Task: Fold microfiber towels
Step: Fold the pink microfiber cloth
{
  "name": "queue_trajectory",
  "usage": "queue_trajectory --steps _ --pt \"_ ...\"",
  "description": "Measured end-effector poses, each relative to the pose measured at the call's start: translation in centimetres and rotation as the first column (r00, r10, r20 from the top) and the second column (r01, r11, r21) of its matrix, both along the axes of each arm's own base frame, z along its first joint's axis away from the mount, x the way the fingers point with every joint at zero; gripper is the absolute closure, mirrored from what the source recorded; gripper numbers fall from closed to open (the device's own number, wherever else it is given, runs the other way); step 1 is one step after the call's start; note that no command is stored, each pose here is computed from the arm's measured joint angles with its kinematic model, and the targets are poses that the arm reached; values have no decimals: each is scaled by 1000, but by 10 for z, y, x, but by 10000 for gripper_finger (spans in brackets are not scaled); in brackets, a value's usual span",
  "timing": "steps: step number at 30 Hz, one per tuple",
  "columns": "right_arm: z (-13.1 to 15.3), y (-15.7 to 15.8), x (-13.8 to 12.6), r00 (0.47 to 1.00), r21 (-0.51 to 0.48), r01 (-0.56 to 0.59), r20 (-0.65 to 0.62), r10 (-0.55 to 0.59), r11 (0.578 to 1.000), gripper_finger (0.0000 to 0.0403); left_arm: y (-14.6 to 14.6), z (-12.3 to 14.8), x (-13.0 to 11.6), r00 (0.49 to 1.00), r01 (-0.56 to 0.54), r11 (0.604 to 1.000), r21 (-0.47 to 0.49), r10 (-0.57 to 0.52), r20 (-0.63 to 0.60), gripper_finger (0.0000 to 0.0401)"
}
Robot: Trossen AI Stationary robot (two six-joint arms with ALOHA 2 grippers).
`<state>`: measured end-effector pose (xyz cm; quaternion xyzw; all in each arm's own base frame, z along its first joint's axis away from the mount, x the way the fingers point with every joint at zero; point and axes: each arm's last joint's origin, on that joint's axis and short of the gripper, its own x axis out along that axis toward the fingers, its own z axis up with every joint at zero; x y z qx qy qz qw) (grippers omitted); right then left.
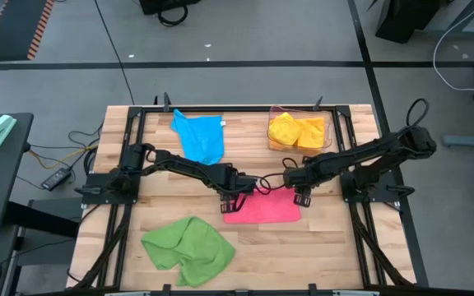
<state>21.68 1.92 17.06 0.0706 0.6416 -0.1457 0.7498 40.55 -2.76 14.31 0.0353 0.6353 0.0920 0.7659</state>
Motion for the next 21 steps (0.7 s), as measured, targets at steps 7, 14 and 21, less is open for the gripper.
queue_trajectory --steps 7,14,21 --pt "26 20 0 953 4 -163 261 156 987 260 0 2 0 1000 -8 1000 1 8 16 246" --pt "-3 29 -2 828 -13 -261 512 230 965 260 -1 4 3 999 -16 1000 -7 16 48 212" --pt "-38 24 -19 847 38 -176 515 132 984 260 -1 25 -6 999 3 1000 -4 -3 40 204"
